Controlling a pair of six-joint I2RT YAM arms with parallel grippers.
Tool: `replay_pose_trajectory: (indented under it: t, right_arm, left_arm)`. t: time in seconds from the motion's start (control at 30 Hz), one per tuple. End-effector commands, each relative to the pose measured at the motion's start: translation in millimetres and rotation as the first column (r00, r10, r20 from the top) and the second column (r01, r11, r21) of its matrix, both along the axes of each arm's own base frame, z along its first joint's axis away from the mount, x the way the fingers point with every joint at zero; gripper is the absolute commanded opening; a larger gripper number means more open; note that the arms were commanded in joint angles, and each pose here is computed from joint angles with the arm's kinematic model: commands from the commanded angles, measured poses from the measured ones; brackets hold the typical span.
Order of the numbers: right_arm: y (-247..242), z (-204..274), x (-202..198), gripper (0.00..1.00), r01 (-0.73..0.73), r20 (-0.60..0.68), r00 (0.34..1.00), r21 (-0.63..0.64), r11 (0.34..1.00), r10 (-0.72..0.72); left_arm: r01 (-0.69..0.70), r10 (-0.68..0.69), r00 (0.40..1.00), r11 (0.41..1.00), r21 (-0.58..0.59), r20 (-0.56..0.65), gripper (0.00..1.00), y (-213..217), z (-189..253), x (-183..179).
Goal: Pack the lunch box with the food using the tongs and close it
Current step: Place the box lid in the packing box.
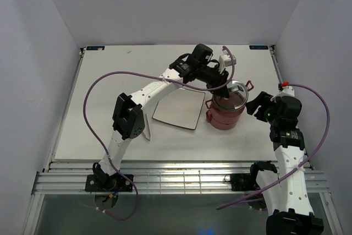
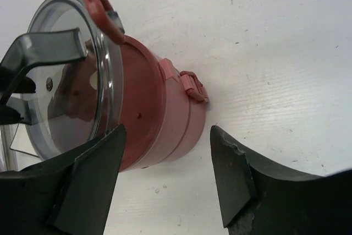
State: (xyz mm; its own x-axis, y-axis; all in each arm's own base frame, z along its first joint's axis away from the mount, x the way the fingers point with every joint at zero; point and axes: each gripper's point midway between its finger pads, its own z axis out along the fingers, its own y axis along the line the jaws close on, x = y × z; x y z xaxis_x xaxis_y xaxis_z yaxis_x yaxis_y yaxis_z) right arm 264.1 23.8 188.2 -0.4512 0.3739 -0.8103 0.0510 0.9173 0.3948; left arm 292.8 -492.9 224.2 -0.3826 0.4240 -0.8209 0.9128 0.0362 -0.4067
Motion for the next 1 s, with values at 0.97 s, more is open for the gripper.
replay_pose_trajectory:
  t: [0.97]
  right_arm:
    - [7.6,33.1,10.4,0.73,-0.065,0.089,0.994,-0.025,0.998,0.067]
  left_arm:
    - [-0.07,0.07,0.998,0.995,0.07,0.007,0.11,9.0,2.3,-0.4]
